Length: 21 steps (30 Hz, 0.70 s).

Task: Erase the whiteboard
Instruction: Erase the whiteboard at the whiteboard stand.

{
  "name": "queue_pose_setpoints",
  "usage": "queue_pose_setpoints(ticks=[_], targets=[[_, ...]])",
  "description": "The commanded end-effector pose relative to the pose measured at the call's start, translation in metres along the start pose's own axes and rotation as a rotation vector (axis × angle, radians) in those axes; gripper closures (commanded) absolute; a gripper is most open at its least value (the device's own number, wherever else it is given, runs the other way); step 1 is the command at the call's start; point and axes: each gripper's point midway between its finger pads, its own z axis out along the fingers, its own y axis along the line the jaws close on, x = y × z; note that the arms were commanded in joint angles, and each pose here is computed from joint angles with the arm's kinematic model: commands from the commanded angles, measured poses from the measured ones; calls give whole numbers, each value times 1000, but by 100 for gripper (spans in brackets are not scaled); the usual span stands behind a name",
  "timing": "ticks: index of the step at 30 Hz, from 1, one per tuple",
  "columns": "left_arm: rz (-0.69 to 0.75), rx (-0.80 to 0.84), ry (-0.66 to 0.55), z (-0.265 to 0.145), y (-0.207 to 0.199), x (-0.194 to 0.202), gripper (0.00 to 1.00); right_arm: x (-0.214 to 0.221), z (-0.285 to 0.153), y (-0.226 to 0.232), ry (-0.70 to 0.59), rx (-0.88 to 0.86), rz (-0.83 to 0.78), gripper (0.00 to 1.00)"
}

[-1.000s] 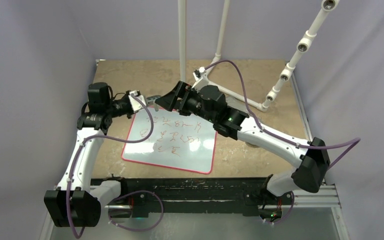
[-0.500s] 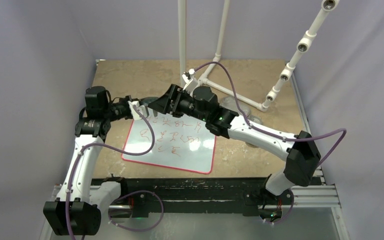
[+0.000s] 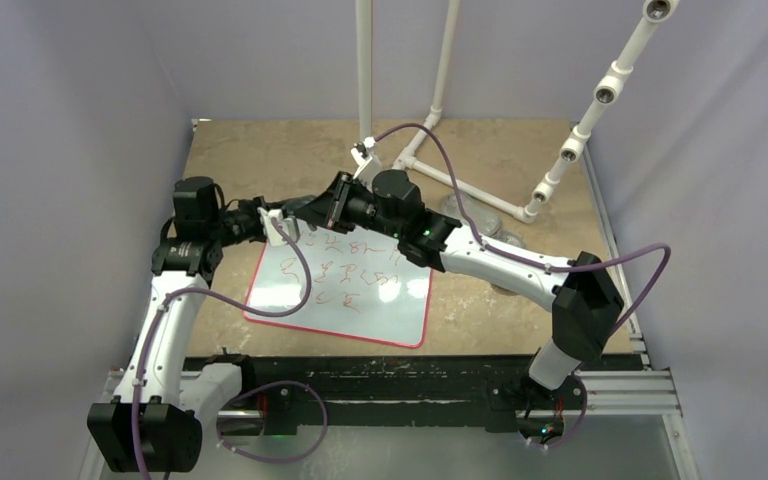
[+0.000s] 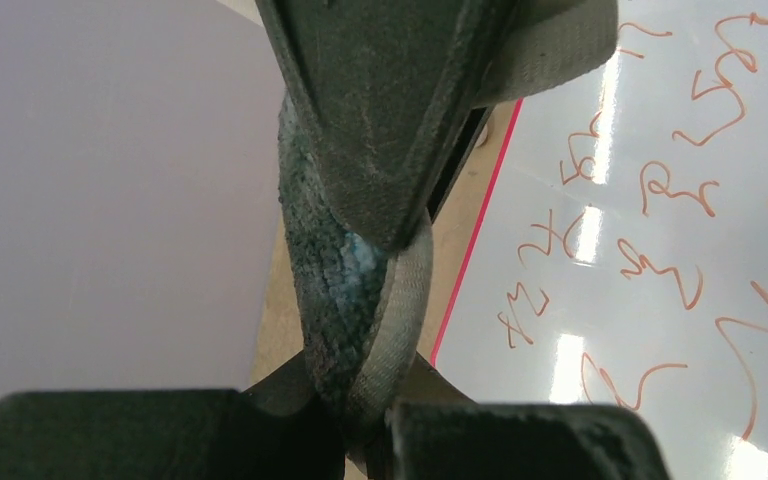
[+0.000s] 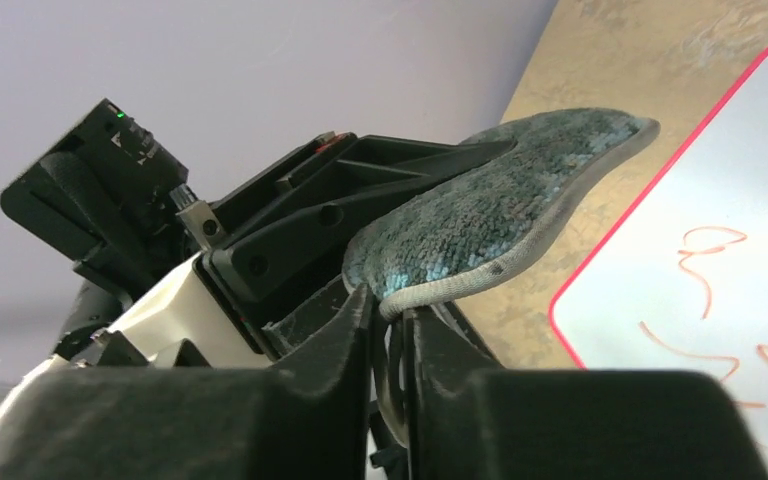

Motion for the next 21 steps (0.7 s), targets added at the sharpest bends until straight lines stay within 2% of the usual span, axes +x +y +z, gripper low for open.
queue_pose_setpoints(ticks=[1, 2, 4, 6, 7, 9, 10, 12, 16, 21], targets=[[6, -17, -19, -2, 3, -6, 100, 0, -7, 20, 51, -48, 3, 95], [-14, -22, -20, -2, 4, -6, 100, -1, -9, 14, 55, -26, -7, 100], [-46, -20, -18, -2, 4, -6, 98, -6, -17, 3, 41, 35, -39, 100], [-82, 5, -18, -2, 1, -7, 84, -10, -31, -9, 23, 98, -72, 100], [-118, 23, -16, -1, -2, -6, 69, -13, -39, -16, 15, 125, -86, 100], [-193, 85, -12, -1, -16, -6, 18, -14, -60, -36, 24, 212, -105, 100], [-217, 120, -5, -1, -24, -5, 7, -15, -71, -47, 40, 261, -120, 100], [-266, 176, 11, -2, -37, -3, 2, -15, -97, -64, 75, 363, -156, 100], [-411, 224, 54, 1, -49, 6, 1, 4, -151, -94, 217, 566, -226, 100], [-672, 165, 139, 15, -42, 29, 1, 23, -203, -139, 363, 792, -317, 100]])
